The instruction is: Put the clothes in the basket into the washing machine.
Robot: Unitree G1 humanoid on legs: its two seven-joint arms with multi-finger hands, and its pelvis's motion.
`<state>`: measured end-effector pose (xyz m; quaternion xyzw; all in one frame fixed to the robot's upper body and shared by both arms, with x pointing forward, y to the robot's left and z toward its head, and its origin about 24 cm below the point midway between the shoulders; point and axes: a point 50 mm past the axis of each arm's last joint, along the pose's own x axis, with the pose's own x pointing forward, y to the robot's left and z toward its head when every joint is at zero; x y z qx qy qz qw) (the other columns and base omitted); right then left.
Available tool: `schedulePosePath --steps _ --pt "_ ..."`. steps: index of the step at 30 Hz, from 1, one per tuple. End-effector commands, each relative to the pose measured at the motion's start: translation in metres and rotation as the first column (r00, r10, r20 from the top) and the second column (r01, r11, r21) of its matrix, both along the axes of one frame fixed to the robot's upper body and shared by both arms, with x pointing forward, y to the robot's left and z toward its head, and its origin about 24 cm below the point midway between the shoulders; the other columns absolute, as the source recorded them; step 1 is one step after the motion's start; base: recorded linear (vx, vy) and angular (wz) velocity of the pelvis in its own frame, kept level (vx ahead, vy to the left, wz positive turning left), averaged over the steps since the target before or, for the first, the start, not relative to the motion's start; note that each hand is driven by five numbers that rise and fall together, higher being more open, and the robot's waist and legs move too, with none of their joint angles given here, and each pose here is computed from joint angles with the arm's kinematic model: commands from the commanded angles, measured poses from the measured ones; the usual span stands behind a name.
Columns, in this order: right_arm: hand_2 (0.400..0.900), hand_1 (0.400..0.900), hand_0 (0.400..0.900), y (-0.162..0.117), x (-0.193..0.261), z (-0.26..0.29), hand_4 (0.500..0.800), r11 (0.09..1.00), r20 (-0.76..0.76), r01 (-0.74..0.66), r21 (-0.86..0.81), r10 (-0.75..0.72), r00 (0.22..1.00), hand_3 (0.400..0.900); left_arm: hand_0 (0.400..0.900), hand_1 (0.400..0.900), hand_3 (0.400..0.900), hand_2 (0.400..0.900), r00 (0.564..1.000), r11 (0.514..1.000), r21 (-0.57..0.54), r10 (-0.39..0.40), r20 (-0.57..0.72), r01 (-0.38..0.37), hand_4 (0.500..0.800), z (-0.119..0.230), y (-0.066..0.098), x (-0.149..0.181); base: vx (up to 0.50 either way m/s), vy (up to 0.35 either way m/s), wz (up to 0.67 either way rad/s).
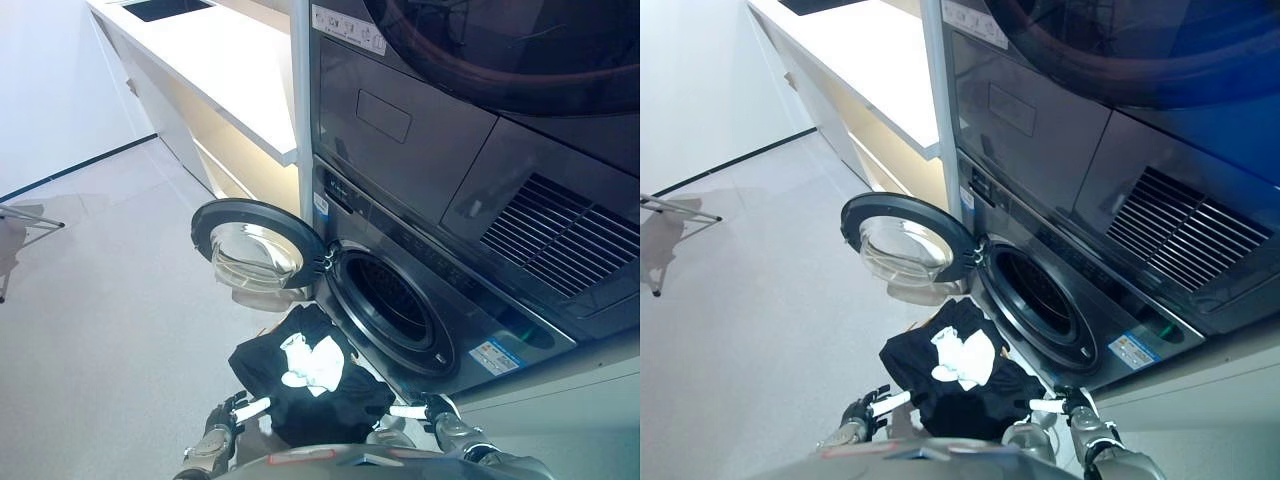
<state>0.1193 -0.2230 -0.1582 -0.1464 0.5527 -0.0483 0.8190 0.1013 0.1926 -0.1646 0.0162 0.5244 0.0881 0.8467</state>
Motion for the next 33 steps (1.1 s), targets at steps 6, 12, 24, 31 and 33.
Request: schedulePosePath --steps 6,12,24,31,33 --pt "0.900 0.900 0.900 0.006 0.035 0.010 0.800 1.000 0.067 -0.006 0.014 0.005 0.998 0.900 0.900 0.900 0.900 0.900 0.996 0.999 0.032 -0.036 0.087 0.034 0.800 0.008 0.007 0.023 -0.003 0.001 0.05" --pt "0.900 0.900 0.900 0.007 0.030 0.008 0.800 1.000 0.057 0.016 0.025 -0.018 0.998 0.900 0.900 0.900 0.900 0.900 0.995 0.999 0.033 -0.045 0.094 0.042 0.800 0.009 0.006 0.025 0.001 0.004 0.05" --pt "0.900 0.900 0.900 0.009 0.027 0.006 0.800 0.999 0.056 0.028 0.033 -0.030 0.998 0.900 0.900 0.900 0.900 0.900 0.995 0.999 0.033 -0.046 0.087 0.044 0.800 0.008 0.005 0.024 0.000 0.000 0.00" --pt "0.900 0.900 0.900 0.030 0.067 0.022 0.800 0.984 0.207 -0.176 0.013 0.170 0.964 0.900 0.900 0.900 0.900 0.900 0.985 0.999 0.016 0.043 0.170 -0.046 0.800 0.015 0.009 0.038 -0.028 0.002 0.01" --pt "0.900 0.900 0.900 0.043 0.097 0.039 0.800 0.970 0.325 -0.242 -0.004 0.230 0.917 0.900 0.900 0.900 0.900 0.900 0.949 0.998 0.020 0.052 0.312 -0.062 0.800 0.032 0.010 0.066 -0.197 -0.007 0.05"
